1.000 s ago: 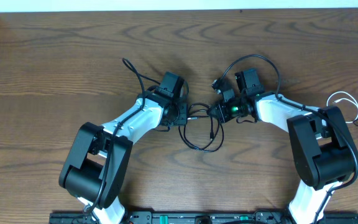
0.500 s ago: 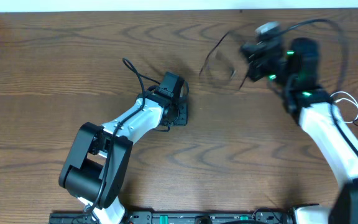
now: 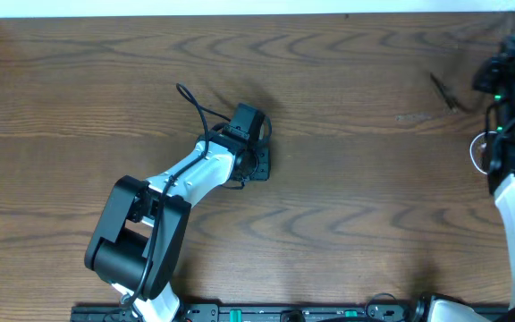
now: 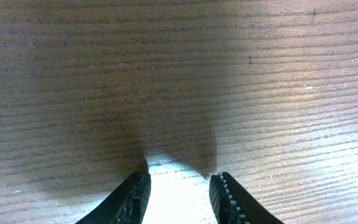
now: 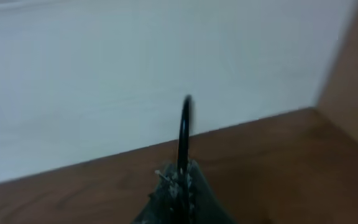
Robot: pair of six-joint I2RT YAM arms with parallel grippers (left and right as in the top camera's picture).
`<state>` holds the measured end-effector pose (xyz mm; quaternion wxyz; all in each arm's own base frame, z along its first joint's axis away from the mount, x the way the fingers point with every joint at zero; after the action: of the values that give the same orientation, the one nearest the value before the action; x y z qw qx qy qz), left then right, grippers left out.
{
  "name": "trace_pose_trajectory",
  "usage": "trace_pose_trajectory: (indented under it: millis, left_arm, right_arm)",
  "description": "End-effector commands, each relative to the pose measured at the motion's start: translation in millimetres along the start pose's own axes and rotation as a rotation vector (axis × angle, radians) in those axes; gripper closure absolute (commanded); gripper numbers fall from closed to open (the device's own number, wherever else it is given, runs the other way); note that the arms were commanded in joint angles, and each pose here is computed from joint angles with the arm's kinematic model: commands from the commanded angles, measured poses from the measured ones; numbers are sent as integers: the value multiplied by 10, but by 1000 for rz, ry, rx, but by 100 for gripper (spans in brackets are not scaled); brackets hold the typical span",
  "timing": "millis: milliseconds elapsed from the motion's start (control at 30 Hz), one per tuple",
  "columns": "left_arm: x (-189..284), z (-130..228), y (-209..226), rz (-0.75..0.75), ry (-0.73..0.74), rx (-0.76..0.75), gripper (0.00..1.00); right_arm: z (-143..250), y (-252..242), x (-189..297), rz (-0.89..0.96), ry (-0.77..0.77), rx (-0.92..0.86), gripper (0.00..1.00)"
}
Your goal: Untangle cables
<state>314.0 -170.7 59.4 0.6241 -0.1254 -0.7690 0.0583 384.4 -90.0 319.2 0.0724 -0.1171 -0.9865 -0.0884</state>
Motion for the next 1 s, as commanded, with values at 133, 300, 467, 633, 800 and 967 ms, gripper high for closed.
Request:
trace_pose_trajectory:
  millis: [133,300,467,633,800,967]
  left_arm:
    - [-75,32,1,4,32,13,63]
    - [-75,33,2,4,33,13,63]
    - [-75,33,2,4,33,13,63]
    - [-74,41,5,2,37,14,63]
    - [-74,45,6,1,39,14,63]
    - [-74,45,6,1,39,14,63]
  right_arm:
    - [-88,-396,33,123,-24,-78,99]
    - [-54,-524,47,164,-4,-84,99]
    - [-52,-626,63,209,-3,-87,99]
    - [-69,-917,151,430,-30,-85,99]
    - [3,-1276,244,598,-5,-92,99]
    - [297,-1749,311,731,85,-208,83]
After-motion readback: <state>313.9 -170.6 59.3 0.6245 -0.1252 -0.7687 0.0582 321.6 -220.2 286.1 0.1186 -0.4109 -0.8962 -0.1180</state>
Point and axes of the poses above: each gripper's point midway between its finger pads, its own x axis back along the fingers, its own y axis along the line the jaws close on, z = x × y, the point moved 6 cm from there along x, back along the fingers, and after that the axes turned 2 degrees about -x, right-handed, at the moved point
